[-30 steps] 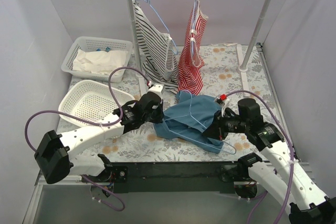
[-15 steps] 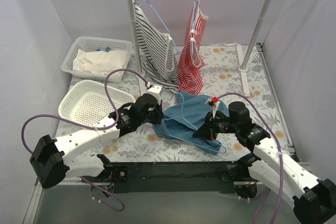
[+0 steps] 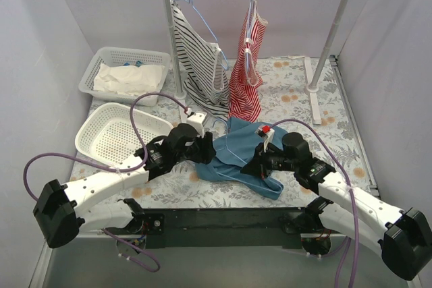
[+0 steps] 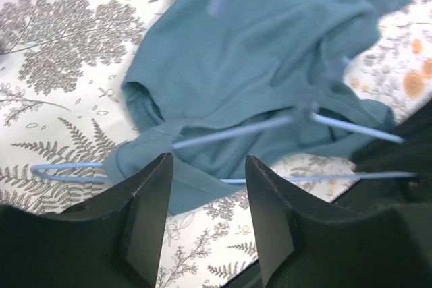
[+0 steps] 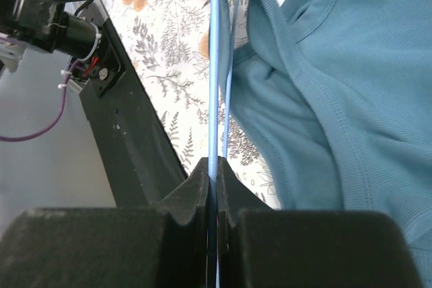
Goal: Place the tank top on the hanger
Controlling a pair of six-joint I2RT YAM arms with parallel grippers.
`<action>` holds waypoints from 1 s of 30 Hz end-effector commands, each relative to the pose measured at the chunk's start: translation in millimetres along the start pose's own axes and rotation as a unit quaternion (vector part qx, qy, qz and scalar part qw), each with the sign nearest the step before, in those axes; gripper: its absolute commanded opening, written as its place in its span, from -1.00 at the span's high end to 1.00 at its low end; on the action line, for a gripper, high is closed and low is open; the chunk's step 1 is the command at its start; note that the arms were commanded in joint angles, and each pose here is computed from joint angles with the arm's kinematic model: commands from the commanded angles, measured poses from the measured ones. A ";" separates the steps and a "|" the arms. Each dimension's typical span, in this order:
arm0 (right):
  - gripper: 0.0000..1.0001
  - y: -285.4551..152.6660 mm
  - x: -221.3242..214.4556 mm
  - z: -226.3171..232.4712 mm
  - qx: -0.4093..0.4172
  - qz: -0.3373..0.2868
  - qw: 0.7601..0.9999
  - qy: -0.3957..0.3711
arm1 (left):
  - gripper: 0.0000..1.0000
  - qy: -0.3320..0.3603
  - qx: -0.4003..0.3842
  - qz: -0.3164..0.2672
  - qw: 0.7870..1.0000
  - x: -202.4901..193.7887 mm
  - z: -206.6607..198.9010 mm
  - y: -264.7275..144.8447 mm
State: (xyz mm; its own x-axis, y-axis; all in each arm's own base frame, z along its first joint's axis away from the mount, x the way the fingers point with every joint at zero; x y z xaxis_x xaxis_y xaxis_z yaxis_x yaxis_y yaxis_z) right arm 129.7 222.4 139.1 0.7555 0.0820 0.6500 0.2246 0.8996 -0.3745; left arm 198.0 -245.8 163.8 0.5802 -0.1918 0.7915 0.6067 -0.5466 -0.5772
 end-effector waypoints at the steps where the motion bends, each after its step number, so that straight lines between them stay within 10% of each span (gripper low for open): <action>1: 0.97 5.8 16.0 2.4 0.006 -0.031 0.999 -0.031 | 0.03 0.002 -0.086 -0.085 0.993 28.3 -21.5 -33.0; 7: 0.97 7.4 14.6 -0.3 0.000 -0.028 0.999 -0.031 | -0.35 -0.025 -0.127 -0.145 0.981 39.0 -32.2 -34.5; 20: 0.97 9.1 10.6 -5.5 -0.014 -0.020 0.999 -0.032 | -0.46 -0.043 -0.096 -0.174 0.979 61.5 -35.8 24.5; 25: 0.97 9.9 9.9 -7.5 -0.020 -0.015 0.999 -0.030 | -0.20 -0.030 -0.101 -0.167 0.980 60.8 -40.0 34.7; 30: 0.97 8.6 13.2 -6.8 -0.026 -0.020 0.999 -0.031 | 0.65 -0.017 -0.108 -0.147 0.983 50.3 -41.1 42.0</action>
State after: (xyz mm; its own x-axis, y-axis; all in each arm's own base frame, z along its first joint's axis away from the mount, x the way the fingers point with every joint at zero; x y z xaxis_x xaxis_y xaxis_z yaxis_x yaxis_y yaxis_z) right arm 139.9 224.6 127.5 0.7408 0.0896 0.6657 0.2624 0.8736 -0.4097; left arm 226.8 -304.7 174.2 0.4612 0.0258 0.8869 0.6295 -0.7140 -0.3066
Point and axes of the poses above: each gripper's point midway between its finger pads, its own y axis out along the fingers, its own z axis along the line the jaws close on, x = y × z, the point moved 3 cm from there along -y, back along the fingers, and after that the axes turned 8 degrees about y, right-handed, at the moved point
